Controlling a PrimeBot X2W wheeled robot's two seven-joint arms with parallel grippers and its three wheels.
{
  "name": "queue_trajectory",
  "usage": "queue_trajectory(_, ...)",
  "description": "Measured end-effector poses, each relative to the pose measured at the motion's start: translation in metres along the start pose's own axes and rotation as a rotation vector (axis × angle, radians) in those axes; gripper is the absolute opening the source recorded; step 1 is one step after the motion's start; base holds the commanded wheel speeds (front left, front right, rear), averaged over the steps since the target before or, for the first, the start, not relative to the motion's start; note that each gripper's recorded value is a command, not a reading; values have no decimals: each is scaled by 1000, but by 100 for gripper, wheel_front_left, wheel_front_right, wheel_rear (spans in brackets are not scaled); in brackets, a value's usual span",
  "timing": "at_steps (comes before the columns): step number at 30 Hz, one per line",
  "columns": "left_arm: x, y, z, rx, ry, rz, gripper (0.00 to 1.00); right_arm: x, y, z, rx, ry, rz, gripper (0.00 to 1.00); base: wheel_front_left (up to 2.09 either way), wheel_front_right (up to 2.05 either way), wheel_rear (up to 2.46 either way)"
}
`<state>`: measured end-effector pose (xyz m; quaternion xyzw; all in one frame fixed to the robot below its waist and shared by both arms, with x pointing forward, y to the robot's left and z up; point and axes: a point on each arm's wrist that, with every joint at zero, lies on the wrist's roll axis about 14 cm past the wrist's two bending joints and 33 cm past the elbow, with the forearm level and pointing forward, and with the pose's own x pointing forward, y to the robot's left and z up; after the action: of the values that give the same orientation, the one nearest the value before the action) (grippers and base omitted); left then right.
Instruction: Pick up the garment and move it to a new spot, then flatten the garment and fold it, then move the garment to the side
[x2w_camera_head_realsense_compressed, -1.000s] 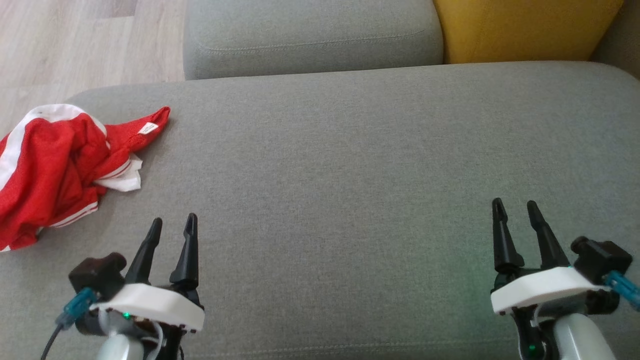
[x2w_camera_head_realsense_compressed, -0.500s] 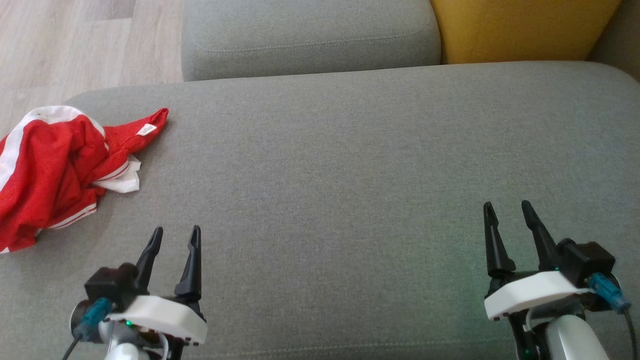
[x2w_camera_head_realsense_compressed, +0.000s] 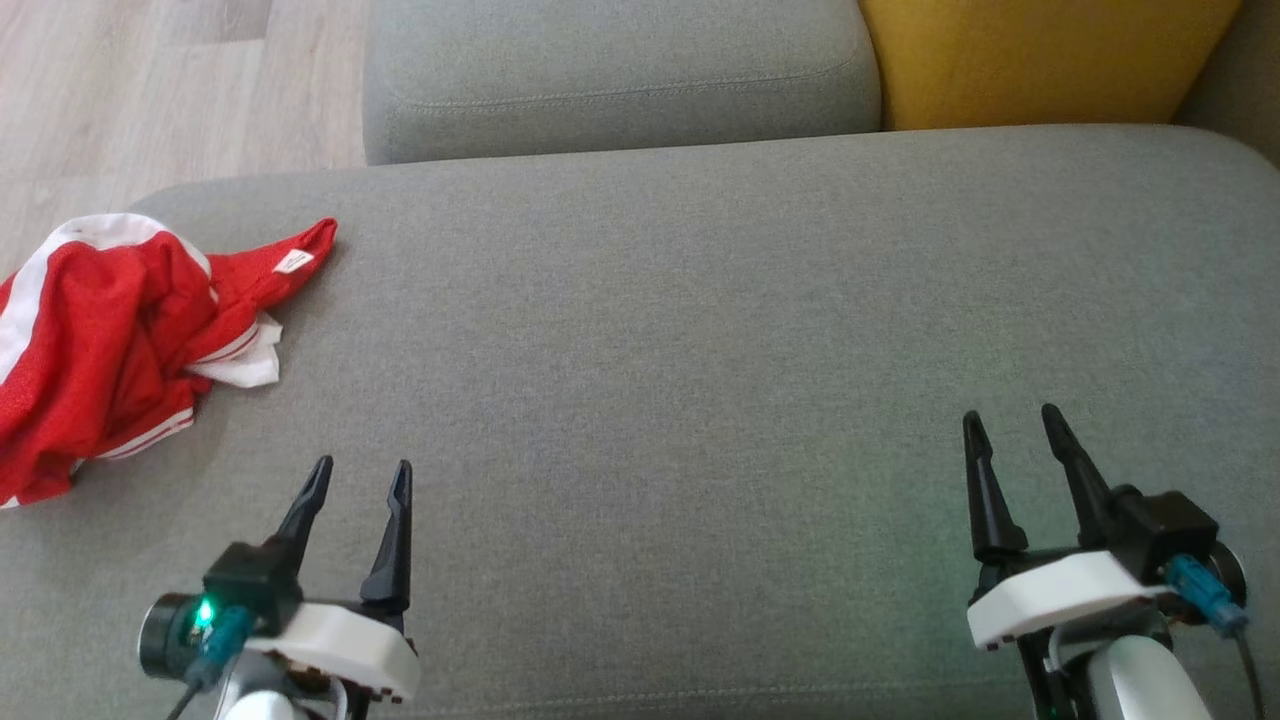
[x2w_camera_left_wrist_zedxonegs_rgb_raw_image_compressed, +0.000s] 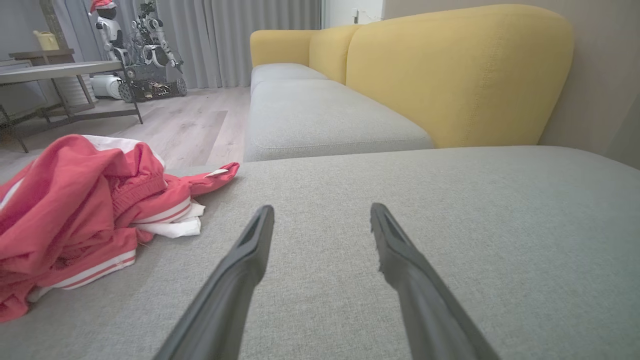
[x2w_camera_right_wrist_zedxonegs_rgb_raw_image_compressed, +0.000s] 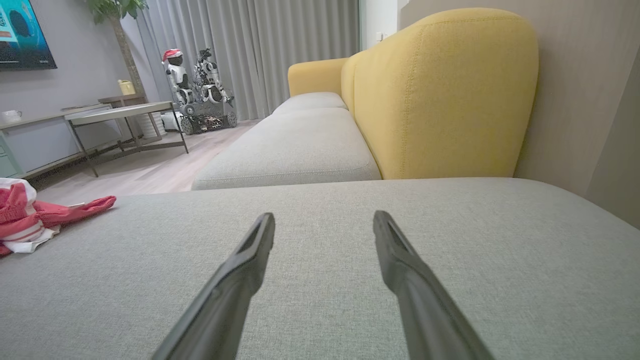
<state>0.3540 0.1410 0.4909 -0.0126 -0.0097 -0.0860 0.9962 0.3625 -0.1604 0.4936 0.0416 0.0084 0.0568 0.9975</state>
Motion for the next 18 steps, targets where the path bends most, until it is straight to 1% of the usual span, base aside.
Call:
queue_trajectory(2,-1,-1,-1,14,2,-3,100,-2,0,-1,4,2,-1,100,0,0,0)
queue_trajectory(10,-4,0,-10,1,29,8,100,-5,-2,-11,58,26,-15,100,0,0,0)
queue_trajectory(18,-5,2,-14,-10,42,16,100,-5,-3,-15,68,38,-19,100,0,0,0)
